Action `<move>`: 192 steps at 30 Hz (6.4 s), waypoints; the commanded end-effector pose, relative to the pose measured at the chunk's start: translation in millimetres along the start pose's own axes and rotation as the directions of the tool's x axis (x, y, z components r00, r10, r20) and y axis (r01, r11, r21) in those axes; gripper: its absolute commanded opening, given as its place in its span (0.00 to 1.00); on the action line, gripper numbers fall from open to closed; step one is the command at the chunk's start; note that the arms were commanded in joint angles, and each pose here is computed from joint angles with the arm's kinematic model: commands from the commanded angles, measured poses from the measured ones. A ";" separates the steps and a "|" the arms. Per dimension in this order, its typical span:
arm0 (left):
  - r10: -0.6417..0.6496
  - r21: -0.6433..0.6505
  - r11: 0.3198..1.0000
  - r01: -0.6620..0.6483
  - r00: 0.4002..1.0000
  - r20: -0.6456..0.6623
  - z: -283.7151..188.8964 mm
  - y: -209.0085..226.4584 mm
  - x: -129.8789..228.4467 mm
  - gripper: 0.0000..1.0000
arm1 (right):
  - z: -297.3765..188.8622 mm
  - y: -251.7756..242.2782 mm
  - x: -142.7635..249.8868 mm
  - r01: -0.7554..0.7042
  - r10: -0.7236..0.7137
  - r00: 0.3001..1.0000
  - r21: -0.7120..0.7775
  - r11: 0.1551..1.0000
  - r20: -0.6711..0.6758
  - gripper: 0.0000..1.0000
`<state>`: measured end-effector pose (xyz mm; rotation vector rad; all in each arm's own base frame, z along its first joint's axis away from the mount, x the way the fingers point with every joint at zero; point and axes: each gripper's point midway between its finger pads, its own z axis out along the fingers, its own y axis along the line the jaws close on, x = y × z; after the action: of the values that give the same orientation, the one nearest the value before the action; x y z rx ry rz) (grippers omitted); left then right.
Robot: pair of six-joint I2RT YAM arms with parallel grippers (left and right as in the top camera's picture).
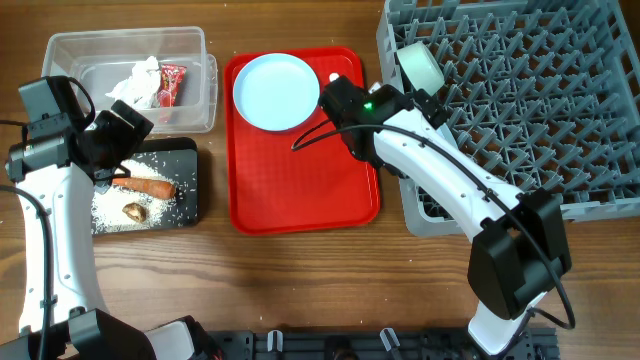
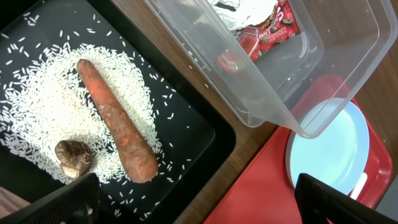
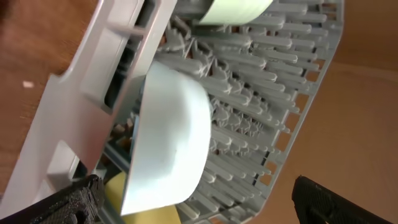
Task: Sort waste into correct bins and load items into the dishwasher rack
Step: 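Move the right gripper to the white spoon and grasp it, then lift the white spoon and insert it into the rack, then grasp the light-blue plate on the red tray with the right gripper, then stand the light-blue plate upright in the rack with the right gripper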
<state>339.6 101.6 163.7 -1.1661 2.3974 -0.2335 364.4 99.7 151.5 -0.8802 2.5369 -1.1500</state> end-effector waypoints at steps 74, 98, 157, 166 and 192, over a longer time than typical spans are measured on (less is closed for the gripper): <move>-0.012 0.020 1.000 0.012 1.000 0.023 -8.4 -4.8 -5.6 1.00 | 34.9 221.1 -80.1 -0.327 0.128 0.945 -0.866 0.379 -0.301 0.48; -0.012 0.020 1.000 0.012 1.000 0.023 -8.4 -4.8 -5.6 1.00 | -16.7 74.7 -72.5 -0.358 0.410 0.893 -0.843 0.401 -0.184 0.04; -0.012 0.020 1.000 0.011 1.000 0.023 -8.4 -4.8 -5.6 1.00 | 8.5 164.2 -210.0 -0.632 0.743 0.582 -0.759 0.157 -0.331 0.34; -0.012 0.020 1.000 0.011 1.000 0.023 -8.4 -4.8 -5.6 1.00 | 21.0 182.4 -201.3 -0.681 0.716 0.571 -0.718 0.141 -0.401 0.10; -0.012 0.020 1.000 0.012 1.000 0.023 -8.4 -4.8 -5.6 1.00 | -62.4 -227.5 67.4 -0.786 0.749 0.595 0.020 0.617 0.292 0.04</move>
<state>339.2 101.5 163.5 -1.1715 2.3975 -0.2344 388.5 36.7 348.3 0.0708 2.2485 -0.4221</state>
